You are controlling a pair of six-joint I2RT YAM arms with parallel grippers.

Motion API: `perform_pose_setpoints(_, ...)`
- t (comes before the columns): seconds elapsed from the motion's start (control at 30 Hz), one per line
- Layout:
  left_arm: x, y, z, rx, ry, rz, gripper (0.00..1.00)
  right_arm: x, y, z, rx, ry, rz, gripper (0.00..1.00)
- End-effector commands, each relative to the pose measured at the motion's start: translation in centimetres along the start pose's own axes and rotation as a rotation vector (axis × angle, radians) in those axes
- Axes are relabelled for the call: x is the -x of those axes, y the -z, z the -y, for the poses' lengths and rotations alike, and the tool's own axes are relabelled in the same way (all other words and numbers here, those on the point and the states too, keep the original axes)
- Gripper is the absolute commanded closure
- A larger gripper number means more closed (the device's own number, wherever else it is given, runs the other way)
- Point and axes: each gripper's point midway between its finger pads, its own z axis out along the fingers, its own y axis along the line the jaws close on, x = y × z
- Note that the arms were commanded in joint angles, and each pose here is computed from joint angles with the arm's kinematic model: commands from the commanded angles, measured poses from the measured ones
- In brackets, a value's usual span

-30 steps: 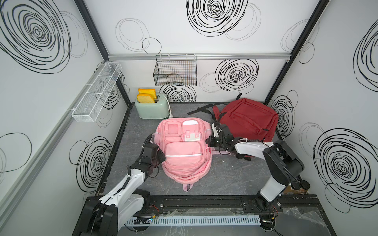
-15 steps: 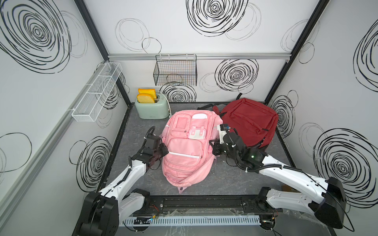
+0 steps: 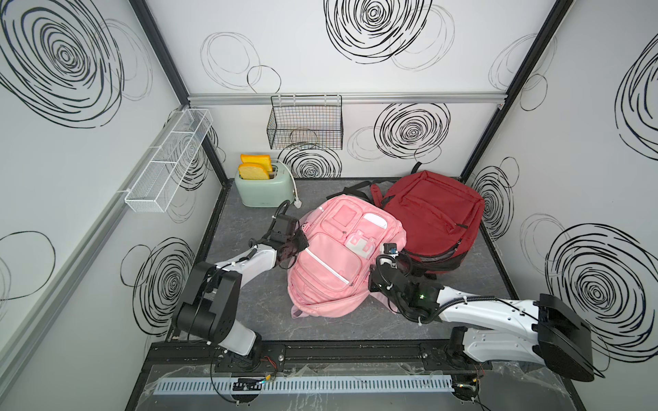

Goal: Zip up the backpack
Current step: Adjust the backpack at the center of the board.

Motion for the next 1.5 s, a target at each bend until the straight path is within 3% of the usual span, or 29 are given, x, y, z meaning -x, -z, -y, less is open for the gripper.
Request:
perform_pose_setpoints(0.0, 5.0, 1.9, 9.0, -0.286, -0.03, 0.173, 0.9, 0.9, 0.8, -4.1, 0.162, -0.157, 0.063, 1.0)
perform_pose_setpoints(0.07, 4.8, 1.6, 8.3, -0.252, -0.031, 0.171, 0.76, 1.0, 0.6, -3.7, 0.131, -0.187, 0.088, 1.0)
perform_pose_setpoints(0.13, 4.6, 1.5, 7.7, -0.233, -0.03, 0.169, 0.5, 0.8, 0.2, -3.1, 0.097, -0.219, 0.1, 1.0)
perform_pose_setpoints(0.27, 4.1, 2.1, 6.8, -0.203, -0.033, 0.17, 0.28, 0.6, -0.2, -2.1, 0.038, -0.275, 0.108, 1.0)
perform_pose_setpoints(0.5, 2.8, 5.5, 4.2, -0.1, -0.067, 0.217, 0.12, 0.1, 0.4, 0.9, -0.055, -0.384, 0.142, 1.0)
perform_pose_setpoints(0.73, 0.5, 12.1, -0.6, 0.19, -0.155, 0.327, 0.09, 0.9, 1.0, 1.3, -0.081, -0.397, 0.183, 1.0)
perform_pose_setpoints(1.0, -5.0, 13.1, -4.4, 0.113, -0.067, 0.222, 0.12, 1.7, 1.2, 0.8, -0.081, -0.369, 0.196, 1.0)
perform_pose_setpoints(1.27, -9.8, 10.3, -5.3, 0.014, 0.008, 0.075, 0.19, 1.5, 1.3, 0.7, -0.064, -0.363, 0.185, 1.0)
perform_pose_setpoints(1.37, -11.3, 9.2, -5.5, -0.016, 0.029, 0.029, 0.28, 1.5, 1.3, 0.5, -0.055, -0.361, 0.178, 1.0)
perform_pose_setpoints(1.47, -12.3, 8.5, -5.6, -0.024, 0.035, 0.002, 0.46, 1.5, 1.2, 0.0, -0.049, -0.347, 0.164, 1.0)
